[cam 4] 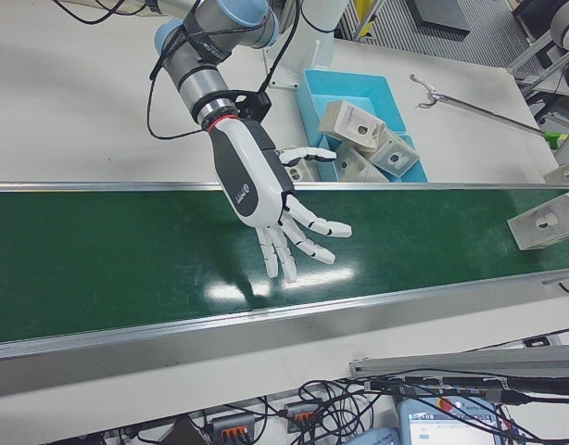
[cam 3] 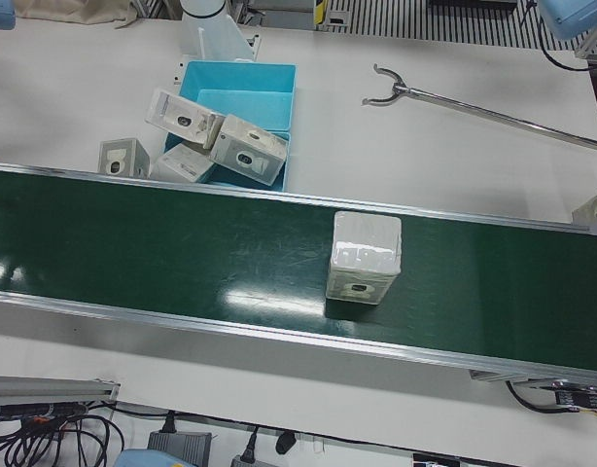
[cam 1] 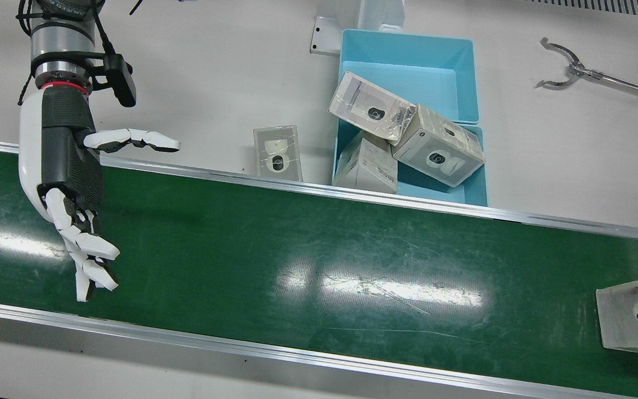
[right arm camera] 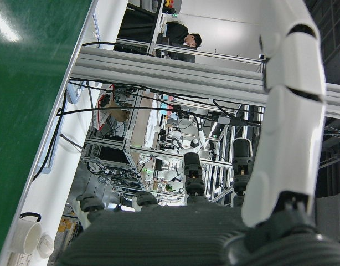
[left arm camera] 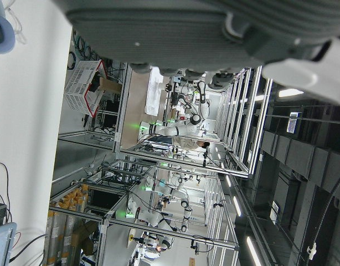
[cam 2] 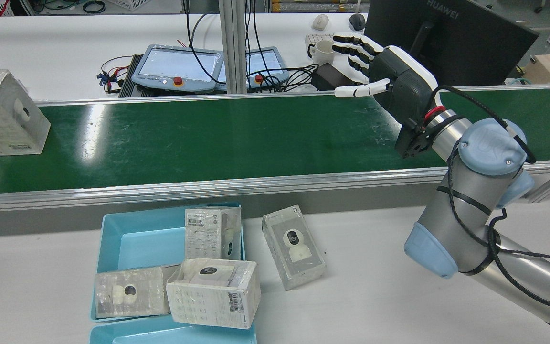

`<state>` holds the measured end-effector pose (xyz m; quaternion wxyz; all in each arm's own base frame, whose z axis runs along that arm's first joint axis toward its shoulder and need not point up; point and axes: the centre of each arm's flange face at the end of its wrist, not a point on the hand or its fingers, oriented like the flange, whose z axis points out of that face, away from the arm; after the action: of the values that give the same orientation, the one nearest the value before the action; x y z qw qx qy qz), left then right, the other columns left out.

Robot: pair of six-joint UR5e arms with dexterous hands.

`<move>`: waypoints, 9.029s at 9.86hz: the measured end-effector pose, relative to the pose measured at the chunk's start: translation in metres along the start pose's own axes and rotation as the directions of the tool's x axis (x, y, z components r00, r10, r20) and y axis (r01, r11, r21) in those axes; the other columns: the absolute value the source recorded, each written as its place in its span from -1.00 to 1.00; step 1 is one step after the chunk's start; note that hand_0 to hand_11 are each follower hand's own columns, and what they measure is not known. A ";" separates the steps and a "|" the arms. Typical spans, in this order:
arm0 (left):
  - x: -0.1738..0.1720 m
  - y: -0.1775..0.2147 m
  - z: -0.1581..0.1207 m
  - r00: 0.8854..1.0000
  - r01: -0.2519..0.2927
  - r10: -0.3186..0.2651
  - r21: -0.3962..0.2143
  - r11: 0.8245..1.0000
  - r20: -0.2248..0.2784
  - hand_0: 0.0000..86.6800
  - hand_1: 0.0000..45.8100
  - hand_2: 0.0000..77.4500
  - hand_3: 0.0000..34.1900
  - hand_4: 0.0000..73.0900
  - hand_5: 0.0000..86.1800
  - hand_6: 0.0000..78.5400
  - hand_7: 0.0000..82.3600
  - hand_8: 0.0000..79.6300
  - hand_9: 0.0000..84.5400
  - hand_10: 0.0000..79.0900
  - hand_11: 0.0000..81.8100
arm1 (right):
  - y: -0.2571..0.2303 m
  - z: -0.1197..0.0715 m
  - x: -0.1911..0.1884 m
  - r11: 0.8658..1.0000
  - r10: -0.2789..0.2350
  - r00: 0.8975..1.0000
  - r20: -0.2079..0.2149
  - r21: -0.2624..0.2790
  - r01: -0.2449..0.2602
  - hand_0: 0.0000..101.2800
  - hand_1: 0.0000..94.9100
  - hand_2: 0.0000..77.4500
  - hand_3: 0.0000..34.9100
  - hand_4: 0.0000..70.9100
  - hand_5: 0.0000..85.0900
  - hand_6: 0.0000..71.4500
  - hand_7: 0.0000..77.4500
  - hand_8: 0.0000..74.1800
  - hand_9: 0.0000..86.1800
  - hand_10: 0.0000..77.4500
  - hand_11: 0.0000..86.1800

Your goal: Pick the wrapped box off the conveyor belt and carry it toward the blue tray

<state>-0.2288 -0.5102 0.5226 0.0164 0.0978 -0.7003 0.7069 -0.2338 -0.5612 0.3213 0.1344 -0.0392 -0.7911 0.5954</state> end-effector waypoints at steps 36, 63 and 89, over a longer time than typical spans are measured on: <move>0.000 0.000 0.000 1.000 0.000 0.000 0.000 1.000 0.000 -1.00 -1.00 -0.99 -1.00 -1.00 -0.99 -1.00 -0.99 -0.99 -0.99 -0.99 -1.00 | 0.009 0.012 0.022 1.000 0.012 1.000 -0.023 -0.005 -0.012 -0.13 -0.76 -0.62 0.72 -0.75 -0.64 -1.00 -0.56 -1.00 -0.96 -0.93 -0.87; 0.000 0.000 0.000 1.000 0.000 0.000 0.000 1.000 0.000 -1.00 -1.00 -0.97 -1.00 -1.00 -0.99 -1.00 -0.99 -0.99 -1.00 -0.99 -1.00 | 0.022 0.051 0.053 1.000 0.011 0.999 -0.047 0.005 -0.011 -0.15 -0.77 -0.58 0.71 -0.63 -0.49 -1.00 -0.54 -1.00 -0.96 -0.89 -0.87; 0.000 0.000 0.000 1.000 0.000 0.000 0.000 1.000 0.000 -1.00 -1.00 -0.97 -1.00 -1.00 -0.99 -1.00 -0.99 -1.00 -0.99 -1.00 -1.00 | 0.035 0.061 0.066 0.996 0.068 0.997 -0.034 -0.052 -0.069 -0.17 -0.89 -0.10 0.28 -0.26 -0.03 -0.24 0.20 -0.37 -0.13 -0.52 -0.29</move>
<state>-0.2288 -0.5102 0.5226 0.0164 0.0978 -0.7003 0.7069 -0.3160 -0.5933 0.2836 0.1256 -0.0794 -0.8025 0.5779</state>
